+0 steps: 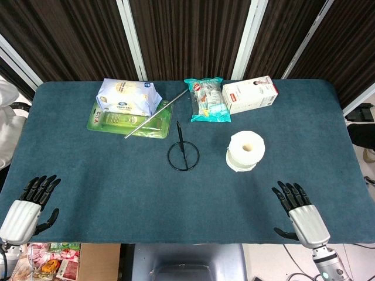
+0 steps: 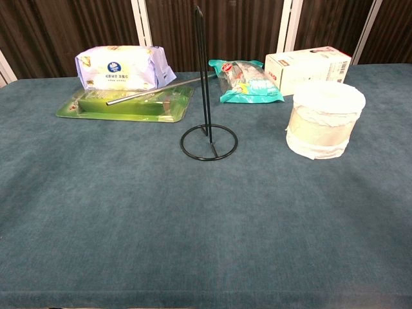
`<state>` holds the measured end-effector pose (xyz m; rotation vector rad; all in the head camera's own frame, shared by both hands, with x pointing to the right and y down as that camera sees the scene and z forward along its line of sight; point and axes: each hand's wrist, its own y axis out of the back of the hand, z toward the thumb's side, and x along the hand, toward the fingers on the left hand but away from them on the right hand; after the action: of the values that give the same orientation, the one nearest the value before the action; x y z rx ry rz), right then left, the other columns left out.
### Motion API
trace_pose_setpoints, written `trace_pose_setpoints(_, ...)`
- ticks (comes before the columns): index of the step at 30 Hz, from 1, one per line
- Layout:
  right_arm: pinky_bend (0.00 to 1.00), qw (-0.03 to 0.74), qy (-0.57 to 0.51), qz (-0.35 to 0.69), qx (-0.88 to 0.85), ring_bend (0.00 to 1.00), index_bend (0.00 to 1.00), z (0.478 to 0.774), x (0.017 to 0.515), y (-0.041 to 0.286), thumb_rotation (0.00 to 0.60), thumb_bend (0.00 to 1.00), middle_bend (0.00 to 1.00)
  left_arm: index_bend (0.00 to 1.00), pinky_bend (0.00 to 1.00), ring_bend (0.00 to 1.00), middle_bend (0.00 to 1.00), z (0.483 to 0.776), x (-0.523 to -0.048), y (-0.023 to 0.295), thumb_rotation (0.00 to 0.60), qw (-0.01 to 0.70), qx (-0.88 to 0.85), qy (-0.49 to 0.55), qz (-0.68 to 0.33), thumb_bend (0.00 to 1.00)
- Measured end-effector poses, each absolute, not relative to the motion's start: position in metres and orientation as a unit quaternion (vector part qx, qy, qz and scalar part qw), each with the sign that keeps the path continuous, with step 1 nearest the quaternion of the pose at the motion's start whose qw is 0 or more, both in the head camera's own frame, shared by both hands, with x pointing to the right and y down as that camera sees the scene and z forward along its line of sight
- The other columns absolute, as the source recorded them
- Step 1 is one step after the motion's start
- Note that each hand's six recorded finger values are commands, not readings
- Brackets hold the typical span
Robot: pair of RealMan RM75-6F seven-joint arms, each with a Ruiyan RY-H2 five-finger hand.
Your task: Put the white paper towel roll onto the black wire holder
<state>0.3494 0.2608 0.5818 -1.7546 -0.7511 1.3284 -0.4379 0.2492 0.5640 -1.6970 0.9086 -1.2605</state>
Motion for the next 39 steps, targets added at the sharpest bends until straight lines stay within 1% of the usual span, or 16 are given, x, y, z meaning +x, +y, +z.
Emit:
trace_pose_setpoints(5, 0.00, 0.400, -0.306, 0.513, -0.695, 0.00, 0.00, 0.582, 0.349, 0.256, 0.600, 0.17, 0.00, 0.00, 0.08, 0.00, 0.03, 0.562, -0.438, 0.249, 0.600, 0.413, -0.673, 0.366, -0.493, 0.46)
trace_pose_setpoints(9, 0.00, 0.394, -0.327, 0.495, -0.702, 0.00, 0.00, 0.588, 0.348, 0.242, 0.600, 0.17, 0.00, 0.00, 0.08, 0.00, 0.03, 0.561, -0.440, 0.249, 0.600, 0.412, -0.671, 0.370, -0.494, 0.46)
trace_pose_setpoints(12, 0.00, 0.383, -0.350, 0.477, -0.709, 0.00, 0.00, 0.598, 0.347, 0.217, 0.600, 0.17, 0.00, 0.00, 0.08, 0.00, 0.03, 0.561, -0.443, 0.248, 0.600, 0.410, -0.669, 0.371, -0.497, 0.46)
trace_pose_setpoints(15, 0.00, 0.357, -0.366, 0.468, -0.721, 0.00, 0.00, 0.614, 0.345, 0.186, 0.600, 0.17, 0.00, 0.00, 0.08, 0.00, 0.03, 0.562, -0.444, 0.247, 0.600, 0.410, -0.666, 0.372, -0.500, 0.46)
trace_pose_setpoints(22, 0.00, 0.294, -0.377, 0.486, -0.731, 0.00, 0.00, 0.657, 0.342, 0.111, 0.600, 0.15, 0.00, 0.00, 0.08, 0.00, 0.03, 0.564, -0.446, 0.245, 0.600, 0.410, -0.660, 0.371, -0.508, 0.46)
trace_pose_setpoints(25, 0.00, 0.265, -0.392, 0.494, -0.729, 0.00, 0.00, 0.667, 0.347, 0.091, 0.600, 0.14, 0.00, 0.00, 0.08, 0.00, 0.03, 0.566, -0.446, 0.245, 0.600, 0.409, -0.660, 0.369, -0.511, 0.46)
trace_pose_setpoints(28, 0.00, 0.236, -0.400, 0.504, -0.728, 0.00, 0.00, 0.677, 0.353, 0.082, 0.600, 0.14, 0.00, 0.00, 0.08, 0.00, 0.03, 0.567, -0.446, 0.245, 0.600, 0.408, -0.660, 0.368, -0.512, 0.46)
trace_pose_setpoints(33, 0.00, 0.187, -0.395, 0.508, -0.742, 0.00, 0.00, 0.691, 0.350, 0.077, 0.600, 0.14, 0.00, 0.00, 0.08, 0.00, 0.03, 0.566, -0.445, 0.245, 0.600, 0.410, -0.658, 0.368, -0.513, 0.46)
trace_pose_setpoints(39, 0.00, 0.163, -0.392, 0.513, -0.746, 0.00, 0.00, 0.702, 0.347, 0.071, 0.600, 0.14, 0.00, 0.00, 0.08, 0.00, 0.03, 0.567, -0.445, 0.245, 0.600, 0.409, -0.658, 0.367, -0.515, 0.46)
